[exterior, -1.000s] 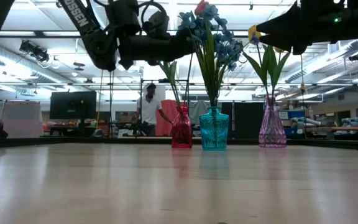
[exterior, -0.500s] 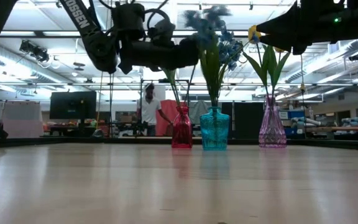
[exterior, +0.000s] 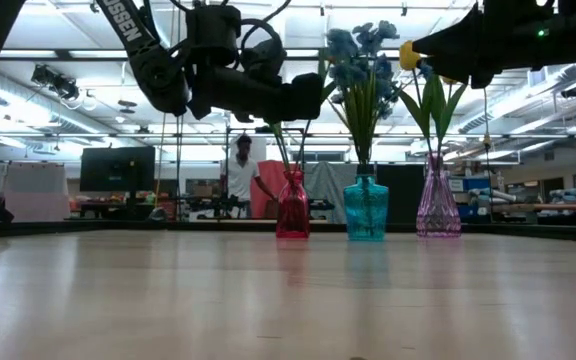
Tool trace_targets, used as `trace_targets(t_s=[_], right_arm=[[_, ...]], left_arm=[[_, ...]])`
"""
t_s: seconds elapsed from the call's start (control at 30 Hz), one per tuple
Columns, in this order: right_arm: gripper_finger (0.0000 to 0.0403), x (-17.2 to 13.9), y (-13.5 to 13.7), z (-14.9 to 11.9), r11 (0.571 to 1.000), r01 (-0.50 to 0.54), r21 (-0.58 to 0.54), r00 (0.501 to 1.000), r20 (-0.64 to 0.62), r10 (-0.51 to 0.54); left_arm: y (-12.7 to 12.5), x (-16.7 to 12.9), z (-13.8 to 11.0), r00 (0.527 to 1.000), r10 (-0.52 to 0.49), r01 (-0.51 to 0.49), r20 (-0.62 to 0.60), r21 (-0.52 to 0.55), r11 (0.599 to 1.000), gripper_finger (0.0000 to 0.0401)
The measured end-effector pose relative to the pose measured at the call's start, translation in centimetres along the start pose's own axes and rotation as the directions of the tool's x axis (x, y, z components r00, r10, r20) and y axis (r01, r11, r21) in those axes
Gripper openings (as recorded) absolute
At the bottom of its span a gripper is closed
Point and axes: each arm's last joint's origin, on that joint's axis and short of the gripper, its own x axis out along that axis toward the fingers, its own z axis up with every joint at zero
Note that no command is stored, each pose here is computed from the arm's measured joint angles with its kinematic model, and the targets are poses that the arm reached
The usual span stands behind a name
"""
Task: Sort flowers into vase by color
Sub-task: Put the pink flower into the red vase, then return to Home Position
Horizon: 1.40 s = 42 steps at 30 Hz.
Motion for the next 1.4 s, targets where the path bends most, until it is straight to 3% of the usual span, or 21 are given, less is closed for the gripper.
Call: trace_targets(t_s=[0.17,0.4,0.7,1.1,1.27,1.4], right_arm=[[0.0355,0.0,0.0,-0.1,1.0,-0.001,-0.003,1.0,-0.005,0.001],[0.0355,0.0,0.0,-0.1,1.0,-0.002,-0.006,1.0,-0.01,0.002],[0.0355,0.0,0.0,-0.1,1.0,-0.001,0.0,1.0,-0.007,0.001],[0.0355,-0.4,-0.2,0.1,0.999,-0.029,0.026,1.0,-0.01,0.029],[0.0355,-1.6,-0.8,0.8,0.994,-0.085,0.069,0.996,0.015,0.084],[0.0355,-2.5,-1.2,0.9,0.99,-0.115,0.086,0.993,0.027,0.113]], left_arm=[[-0.2,-0.3,0.3,1.0,0.024,-0.024,0.001,0.017,1.0,0.0007],[0.2,-1.9,-0.5,0.998,0.031,-0.028,0.053,-0.06,0.998,0.0007],[-0.1,-3.1,-1.5,0.999,-0.013,0.016,0.039,-0.088,0.996,0.0012],[-1.1,-4.3,-1.0,1.0,-0.012,0.012,0.029,0.014,1.0,0.0107],[0.7,-6.7,0.1,0.999,-0.017,0.018,0.045,-0.003,1.0,0.0117],[3.3,-9.6,1.4,0.995,-0.038,0.045,0.093,-0.081,0.996,0.0116]])
